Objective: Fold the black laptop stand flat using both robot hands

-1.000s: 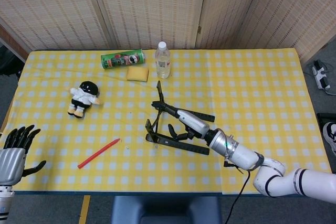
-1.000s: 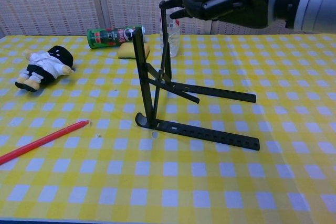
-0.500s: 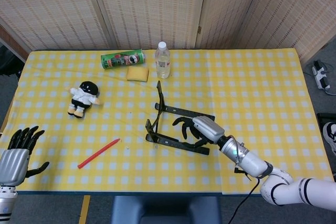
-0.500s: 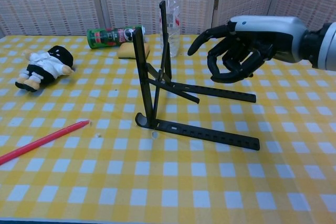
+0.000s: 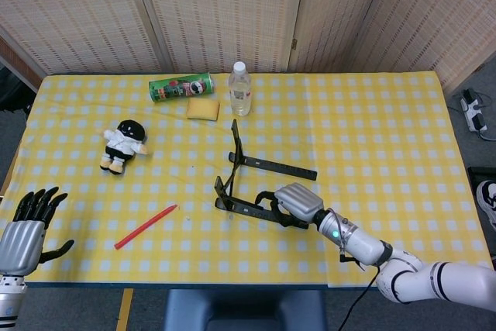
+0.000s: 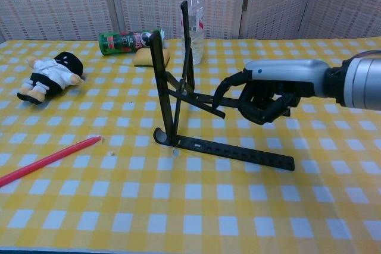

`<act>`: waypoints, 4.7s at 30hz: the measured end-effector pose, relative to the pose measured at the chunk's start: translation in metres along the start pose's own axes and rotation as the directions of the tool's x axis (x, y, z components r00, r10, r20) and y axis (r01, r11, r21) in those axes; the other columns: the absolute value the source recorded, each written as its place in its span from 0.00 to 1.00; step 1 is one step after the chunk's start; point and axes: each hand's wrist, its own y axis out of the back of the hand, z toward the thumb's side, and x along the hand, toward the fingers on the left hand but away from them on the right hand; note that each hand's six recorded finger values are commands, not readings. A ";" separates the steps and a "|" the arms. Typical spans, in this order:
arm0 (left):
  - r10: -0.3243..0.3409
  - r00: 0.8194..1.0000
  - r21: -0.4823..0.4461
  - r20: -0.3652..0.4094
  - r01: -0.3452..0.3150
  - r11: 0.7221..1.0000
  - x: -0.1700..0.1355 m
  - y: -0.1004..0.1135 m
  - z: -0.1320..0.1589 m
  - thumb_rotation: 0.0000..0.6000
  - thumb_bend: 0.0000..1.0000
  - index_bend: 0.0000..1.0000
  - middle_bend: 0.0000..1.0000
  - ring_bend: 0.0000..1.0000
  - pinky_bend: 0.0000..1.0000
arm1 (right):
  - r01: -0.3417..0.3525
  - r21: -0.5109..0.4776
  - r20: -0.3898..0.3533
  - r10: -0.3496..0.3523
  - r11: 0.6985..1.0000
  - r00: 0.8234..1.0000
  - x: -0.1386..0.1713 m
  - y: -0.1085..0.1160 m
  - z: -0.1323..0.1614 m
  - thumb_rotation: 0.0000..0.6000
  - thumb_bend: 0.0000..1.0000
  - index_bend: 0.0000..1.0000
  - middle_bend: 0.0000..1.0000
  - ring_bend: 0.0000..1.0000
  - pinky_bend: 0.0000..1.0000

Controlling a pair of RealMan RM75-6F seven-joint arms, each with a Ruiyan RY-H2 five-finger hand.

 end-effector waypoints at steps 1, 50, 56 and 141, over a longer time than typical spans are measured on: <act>-0.001 1.000 0.001 -0.002 0.001 1.000 0.000 0.000 -0.001 1.00 0.21 0.18 0.10 0.07 0.00 | -0.005 0.000 -0.001 0.005 1.000 1.000 -0.001 -0.001 0.001 1.00 0.75 0.31 0.74 0.90 0.88; -0.016 0.999 -0.021 -0.043 0.015 1.000 -0.008 -0.008 -0.017 1.00 0.21 0.18 0.10 0.07 0.00 | -0.172 -0.211 -0.044 0.166 0.962 0.985 -0.079 -0.023 0.041 1.00 0.78 0.31 0.60 0.76 0.88; -0.013 0.999 -0.023 -0.048 0.011 1.000 -0.010 -0.008 -0.019 1.00 0.21 0.18 0.11 0.07 0.00 | -0.169 -0.196 -0.031 0.166 0.966 0.986 -0.098 -0.022 0.046 1.00 0.78 0.31 0.59 0.75 0.88; -0.050 0.999 -0.067 -0.001 0.050 0.996 0.018 -0.016 -0.011 1.00 0.21 0.16 0.11 0.08 0.00 | -0.137 -0.446 -0.163 0.070 0.885 0.984 -0.130 0.023 0.048 0.72 1.00 0.00 0.01 0.09 0.00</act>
